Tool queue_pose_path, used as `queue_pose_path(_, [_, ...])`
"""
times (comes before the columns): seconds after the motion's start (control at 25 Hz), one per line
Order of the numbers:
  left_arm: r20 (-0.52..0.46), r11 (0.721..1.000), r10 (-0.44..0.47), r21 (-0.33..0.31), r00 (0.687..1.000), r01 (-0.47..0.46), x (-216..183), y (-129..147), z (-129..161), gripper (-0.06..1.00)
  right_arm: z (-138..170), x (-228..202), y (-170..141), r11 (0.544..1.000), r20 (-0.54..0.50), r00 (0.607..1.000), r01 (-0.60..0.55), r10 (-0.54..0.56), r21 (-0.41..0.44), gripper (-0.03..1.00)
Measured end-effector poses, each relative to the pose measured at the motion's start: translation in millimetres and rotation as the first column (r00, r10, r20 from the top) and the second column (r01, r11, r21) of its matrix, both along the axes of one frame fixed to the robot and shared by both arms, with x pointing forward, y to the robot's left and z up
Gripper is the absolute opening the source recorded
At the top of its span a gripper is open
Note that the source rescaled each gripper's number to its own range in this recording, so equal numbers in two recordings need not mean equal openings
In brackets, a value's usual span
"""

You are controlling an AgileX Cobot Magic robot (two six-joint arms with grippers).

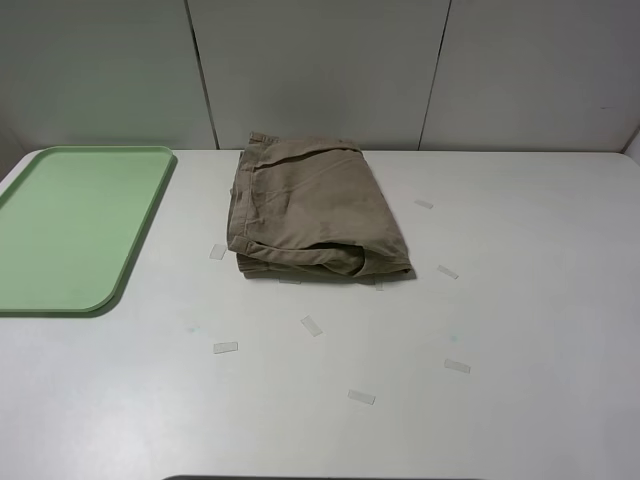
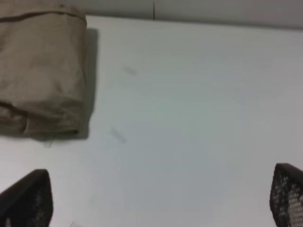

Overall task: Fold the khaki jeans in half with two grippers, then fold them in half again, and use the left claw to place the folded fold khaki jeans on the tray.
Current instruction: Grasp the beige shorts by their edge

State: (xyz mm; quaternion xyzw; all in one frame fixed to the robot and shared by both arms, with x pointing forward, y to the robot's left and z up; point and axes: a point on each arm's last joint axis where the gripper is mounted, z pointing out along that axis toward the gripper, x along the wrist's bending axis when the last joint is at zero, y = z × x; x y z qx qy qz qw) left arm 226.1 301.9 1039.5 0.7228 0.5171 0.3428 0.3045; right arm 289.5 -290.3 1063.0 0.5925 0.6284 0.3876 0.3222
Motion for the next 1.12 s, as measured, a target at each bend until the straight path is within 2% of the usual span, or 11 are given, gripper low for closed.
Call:
queue_pose_path(0.28, [0.0,1.0,0.0,0.0,1.0,0.0,0.0,0.0,0.0,0.92,-4.5,-8.6,-4.3,0.998,-0.127,0.992,0.017,-0.024,-0.053,1.0])
queue_pose_path(0.44, [0.0,1.0,0.0,0.0,1.0,0.0,0.0,0.0,0.0,0.92,-9.7,-11.7,-5.5,0.997,-0.164,0.986,0.019,-0.03,-0.069,1.0])
queue_pose_path(0.64, [0.0,1.0,0.0,0.0,1.0,0.0,0.0,0.0,0.0,0.92,-9.1,-23.7,-7.4,0.997,-0.095,0.995,0.032,-0.039,-0.077,1.0])
queue_pose_path(0.88, [0.0,1.0,0.0,0.0,1.0,0.0,0.0,0.0,0.0,0.92,-7.1,-47.4,-9.7,0.996,0.056,0.997,0.05,-0.046,-0.075,1.0])
queue_pose_path(1.12, [0.0,1.0,0.0,0.0,1.0,0.0,0.0,0.0,0.0,0.92,-7.2,-54.2,-10.3,0.996,0.098,0.994,0.058,-0.052,-0.065,1.0])
